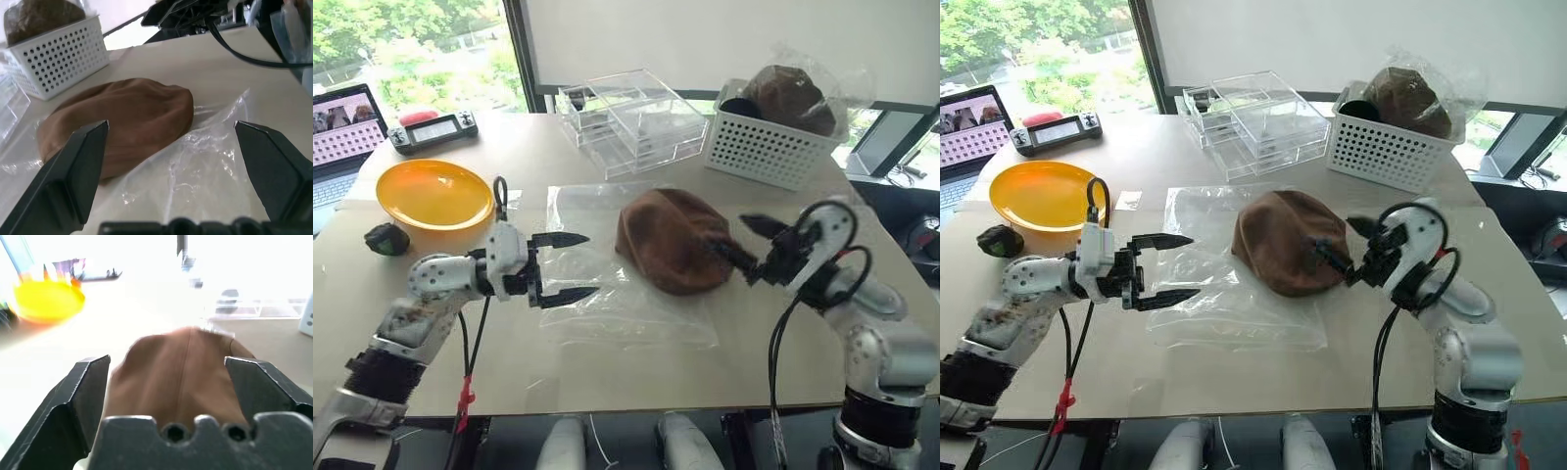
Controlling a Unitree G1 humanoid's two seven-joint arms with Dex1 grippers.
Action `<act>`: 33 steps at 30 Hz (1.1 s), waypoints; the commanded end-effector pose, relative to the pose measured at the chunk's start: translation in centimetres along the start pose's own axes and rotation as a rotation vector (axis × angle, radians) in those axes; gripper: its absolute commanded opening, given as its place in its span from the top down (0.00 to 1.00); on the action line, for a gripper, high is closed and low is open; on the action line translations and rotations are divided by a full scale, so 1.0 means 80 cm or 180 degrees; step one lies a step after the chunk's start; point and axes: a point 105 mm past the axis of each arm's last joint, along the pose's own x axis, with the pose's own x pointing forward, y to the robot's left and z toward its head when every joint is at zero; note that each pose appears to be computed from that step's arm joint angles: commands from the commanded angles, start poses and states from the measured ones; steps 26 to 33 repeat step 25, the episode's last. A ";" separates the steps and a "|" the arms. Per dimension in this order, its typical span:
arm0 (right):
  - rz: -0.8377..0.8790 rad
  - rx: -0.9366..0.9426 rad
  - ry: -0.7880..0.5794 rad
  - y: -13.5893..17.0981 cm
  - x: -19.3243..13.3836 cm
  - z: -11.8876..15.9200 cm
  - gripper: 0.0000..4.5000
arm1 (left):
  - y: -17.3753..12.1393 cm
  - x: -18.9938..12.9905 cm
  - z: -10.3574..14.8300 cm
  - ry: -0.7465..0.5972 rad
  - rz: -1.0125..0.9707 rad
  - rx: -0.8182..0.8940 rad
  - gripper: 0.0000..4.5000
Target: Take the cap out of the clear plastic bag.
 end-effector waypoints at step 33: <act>-0.2065 -0.0999 0.0150 -0.131 -0.061 -0.058 0.00 | 0.141 -0.111 -0.108 -0.0171 0.4664 -0.0406 0.02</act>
